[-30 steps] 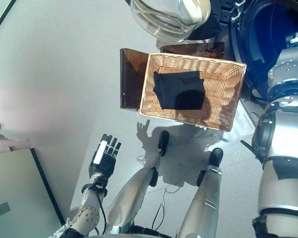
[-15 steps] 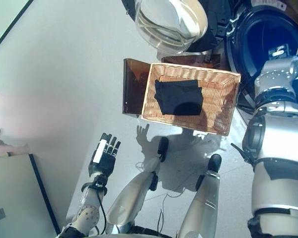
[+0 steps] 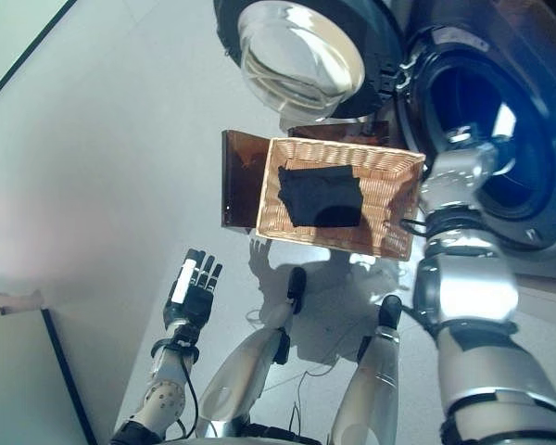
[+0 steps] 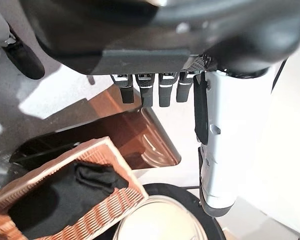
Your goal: Pick up the clothes and place them into the washing machine
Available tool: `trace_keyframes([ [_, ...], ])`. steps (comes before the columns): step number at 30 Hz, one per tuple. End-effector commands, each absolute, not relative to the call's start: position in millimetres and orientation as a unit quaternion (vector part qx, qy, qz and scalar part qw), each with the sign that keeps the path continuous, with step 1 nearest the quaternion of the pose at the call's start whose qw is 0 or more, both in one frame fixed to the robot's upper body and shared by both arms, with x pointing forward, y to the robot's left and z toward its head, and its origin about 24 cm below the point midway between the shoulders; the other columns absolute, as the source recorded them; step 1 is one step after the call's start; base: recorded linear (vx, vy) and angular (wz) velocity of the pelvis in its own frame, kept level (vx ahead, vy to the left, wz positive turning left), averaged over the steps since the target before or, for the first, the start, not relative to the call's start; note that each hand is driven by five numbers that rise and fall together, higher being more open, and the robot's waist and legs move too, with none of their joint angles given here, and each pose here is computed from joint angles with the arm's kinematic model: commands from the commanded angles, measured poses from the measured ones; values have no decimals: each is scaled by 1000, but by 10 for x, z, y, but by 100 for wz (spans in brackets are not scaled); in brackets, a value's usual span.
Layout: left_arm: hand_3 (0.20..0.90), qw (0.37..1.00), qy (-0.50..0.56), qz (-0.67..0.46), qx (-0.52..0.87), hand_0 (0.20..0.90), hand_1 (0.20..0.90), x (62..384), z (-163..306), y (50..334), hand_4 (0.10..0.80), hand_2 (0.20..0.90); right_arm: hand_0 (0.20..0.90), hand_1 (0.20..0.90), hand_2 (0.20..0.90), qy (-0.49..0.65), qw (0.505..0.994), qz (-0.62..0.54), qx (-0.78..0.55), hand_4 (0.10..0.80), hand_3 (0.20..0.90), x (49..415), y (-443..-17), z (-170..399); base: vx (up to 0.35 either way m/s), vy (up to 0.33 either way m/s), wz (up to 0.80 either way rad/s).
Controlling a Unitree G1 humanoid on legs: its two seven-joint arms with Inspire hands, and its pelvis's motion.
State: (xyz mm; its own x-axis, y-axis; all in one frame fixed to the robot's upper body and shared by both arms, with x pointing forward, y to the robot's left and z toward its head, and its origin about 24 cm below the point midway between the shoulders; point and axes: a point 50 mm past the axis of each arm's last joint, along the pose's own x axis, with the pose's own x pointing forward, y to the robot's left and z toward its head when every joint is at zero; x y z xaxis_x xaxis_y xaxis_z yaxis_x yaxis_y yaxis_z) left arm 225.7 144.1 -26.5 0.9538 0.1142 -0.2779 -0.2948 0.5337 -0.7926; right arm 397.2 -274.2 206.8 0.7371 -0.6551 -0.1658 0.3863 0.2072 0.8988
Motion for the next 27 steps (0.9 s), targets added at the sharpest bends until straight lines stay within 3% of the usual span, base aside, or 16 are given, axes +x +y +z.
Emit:
trace_keyframes([
  [1,900,875,20,130,-466,900,900,2331,-26,1676,800,900,900,900,900,-206,814,-228,492,800,900,4046,-2238,2548,6,5,-7],
  [5,900,872,13,140,-470,900,900,2330,0,1702,800,900,900,900,900,-192,832,-172,492,800,900,4034,-1814,2415,4,12,-7],
  [17,900,870,11,155,-469,900,900,2289,-1,1740,800,900,900,900,900,-183,886,-109,411,800,900,3966,-1430,2292,2,-2,2],
  [23,900,869,5,163,-466,900,900,2262,-10,1767,800,900,900,900,900,-214,948,-110,210,800,900,3922,-1371,2300,0,0,0],
  [27,900,875,-11,164,-455,900,900,2259,19,1801,800,900,900,900,900,-261,951,-140,-85,800,900,3868,-1449,2282,0,0,0],
])
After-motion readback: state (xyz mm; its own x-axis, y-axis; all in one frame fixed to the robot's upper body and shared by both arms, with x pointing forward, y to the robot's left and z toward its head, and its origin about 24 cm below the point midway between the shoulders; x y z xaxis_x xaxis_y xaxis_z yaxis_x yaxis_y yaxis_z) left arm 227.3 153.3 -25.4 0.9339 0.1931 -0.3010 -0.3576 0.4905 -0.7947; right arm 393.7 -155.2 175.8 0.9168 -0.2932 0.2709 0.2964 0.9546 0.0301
